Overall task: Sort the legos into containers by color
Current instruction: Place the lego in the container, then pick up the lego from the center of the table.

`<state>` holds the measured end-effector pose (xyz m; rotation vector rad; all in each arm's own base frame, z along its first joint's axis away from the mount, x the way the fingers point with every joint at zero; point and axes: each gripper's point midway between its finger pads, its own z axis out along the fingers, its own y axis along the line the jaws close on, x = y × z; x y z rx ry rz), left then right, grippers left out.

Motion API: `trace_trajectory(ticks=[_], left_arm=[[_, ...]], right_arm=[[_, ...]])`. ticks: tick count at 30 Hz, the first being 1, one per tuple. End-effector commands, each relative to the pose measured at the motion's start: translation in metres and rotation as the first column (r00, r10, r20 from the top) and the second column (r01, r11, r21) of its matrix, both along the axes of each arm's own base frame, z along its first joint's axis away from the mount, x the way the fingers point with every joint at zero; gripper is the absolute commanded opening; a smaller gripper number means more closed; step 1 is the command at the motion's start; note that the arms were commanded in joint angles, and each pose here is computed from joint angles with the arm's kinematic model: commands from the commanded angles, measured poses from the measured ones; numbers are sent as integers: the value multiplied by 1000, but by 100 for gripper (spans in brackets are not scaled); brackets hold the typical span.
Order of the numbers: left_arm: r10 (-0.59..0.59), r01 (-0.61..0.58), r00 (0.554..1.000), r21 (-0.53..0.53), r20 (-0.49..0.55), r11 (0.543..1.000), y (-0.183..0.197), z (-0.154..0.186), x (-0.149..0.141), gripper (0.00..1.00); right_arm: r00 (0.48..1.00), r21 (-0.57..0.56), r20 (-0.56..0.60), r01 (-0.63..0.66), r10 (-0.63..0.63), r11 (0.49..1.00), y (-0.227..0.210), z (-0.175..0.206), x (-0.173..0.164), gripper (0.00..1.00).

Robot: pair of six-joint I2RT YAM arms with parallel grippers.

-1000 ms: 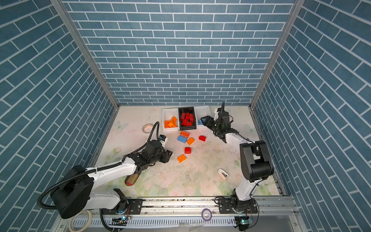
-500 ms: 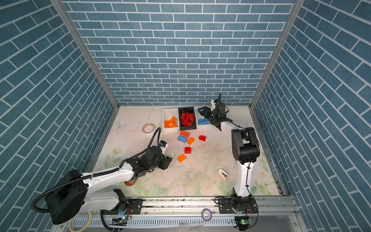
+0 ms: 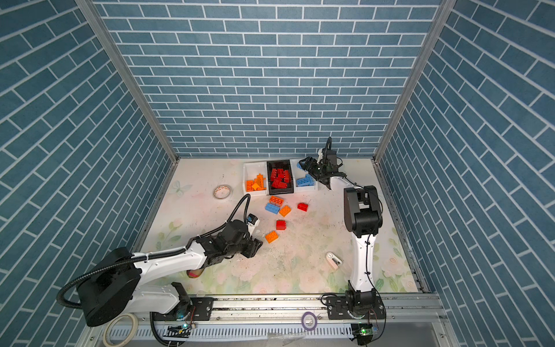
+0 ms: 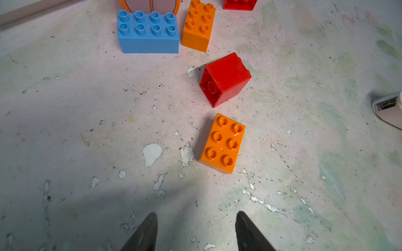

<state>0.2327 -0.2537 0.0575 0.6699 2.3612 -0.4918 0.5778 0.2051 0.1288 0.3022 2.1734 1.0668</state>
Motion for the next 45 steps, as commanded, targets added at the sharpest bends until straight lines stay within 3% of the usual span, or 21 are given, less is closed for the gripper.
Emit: trace_trajectory(ticks=[1,5,15,24,32,45], left_arm=[[-71,71,997,1,31,997,-17,7,3,60],[-113,112,993,22,29,993,-27,3,5,62],[-233,229,972,89,37,969,-45,-6,11,62],[-261,255,965,149,18,955,-56,-22,24,58],[-265,263,964,163,-10,951,-60,-34,29,50],[-257,257,966,147,-21,955,-60,-34,31,31]], right_arm=[[1000,9,3,24,-24,1000,-3,9,7,80],[1000,14,17,20,-20,1000,-3,20,5,85],[998,24,66,13,-15,1000,-9,55,-21,85],[996,32,86,10,-13,999,-16,71,-56,85],[994,18,108,22,-24,1000,-29,82,-81,85],[995,-61,98,6,0,998,-40,66,-121,84]])
